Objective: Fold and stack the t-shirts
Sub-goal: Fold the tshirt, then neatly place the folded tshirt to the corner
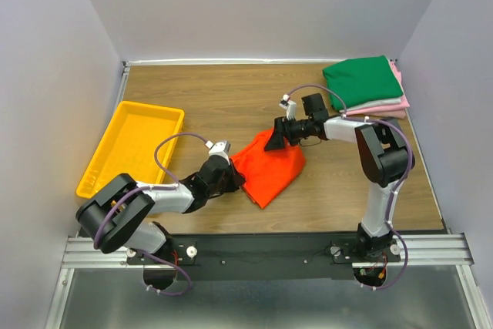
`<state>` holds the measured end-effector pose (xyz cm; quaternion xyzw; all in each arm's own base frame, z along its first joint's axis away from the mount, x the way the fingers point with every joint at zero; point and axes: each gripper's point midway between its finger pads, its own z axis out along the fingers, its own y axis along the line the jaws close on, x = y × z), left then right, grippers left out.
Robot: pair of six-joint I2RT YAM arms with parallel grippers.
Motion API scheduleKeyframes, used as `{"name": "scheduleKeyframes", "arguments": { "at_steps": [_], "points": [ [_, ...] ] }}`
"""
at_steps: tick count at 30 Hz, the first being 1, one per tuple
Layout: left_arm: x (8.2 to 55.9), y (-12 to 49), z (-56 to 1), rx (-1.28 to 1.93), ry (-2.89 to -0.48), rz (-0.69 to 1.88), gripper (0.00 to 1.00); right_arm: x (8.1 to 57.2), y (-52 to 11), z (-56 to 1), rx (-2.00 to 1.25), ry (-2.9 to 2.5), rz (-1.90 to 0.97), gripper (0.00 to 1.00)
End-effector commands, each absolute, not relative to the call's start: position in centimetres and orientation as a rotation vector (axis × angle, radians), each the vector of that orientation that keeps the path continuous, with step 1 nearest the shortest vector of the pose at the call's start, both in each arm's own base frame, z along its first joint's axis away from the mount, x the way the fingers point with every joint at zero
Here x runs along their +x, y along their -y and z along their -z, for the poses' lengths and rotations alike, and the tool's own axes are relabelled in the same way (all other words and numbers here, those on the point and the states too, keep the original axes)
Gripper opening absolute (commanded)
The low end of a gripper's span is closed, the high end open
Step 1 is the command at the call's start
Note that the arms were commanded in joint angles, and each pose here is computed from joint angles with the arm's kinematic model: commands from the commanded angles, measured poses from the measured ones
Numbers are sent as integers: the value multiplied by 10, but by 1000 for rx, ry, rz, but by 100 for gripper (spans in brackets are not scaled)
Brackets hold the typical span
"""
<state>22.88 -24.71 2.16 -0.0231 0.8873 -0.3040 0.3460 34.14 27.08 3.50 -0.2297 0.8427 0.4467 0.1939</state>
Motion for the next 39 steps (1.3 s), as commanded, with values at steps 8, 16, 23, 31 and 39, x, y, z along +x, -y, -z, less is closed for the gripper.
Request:
{"name": "scheduleKeyframes", "arguments": {
  "at_steps": [8,16,23,31,39],
  "points": [
    [216,221,2,-44,-2393,654,7,273,-226,40,-458,-2822,-1011,48],
    [226,224,-28,-21,-2321,672,55,289,-221,33,-434,-2820,-899,0],
    [246,224,-106,24,-2154,716,98,342,-214,-25,-450,-2690,-680,0],
    [272,207,-204,168,-1999,644,98,397,-167,-64,-423,-2644,-263,0],
    [298,182,-247,218,-1934,558,98,456,-110,-96,-397,-2550,113,0]
  ]
}}
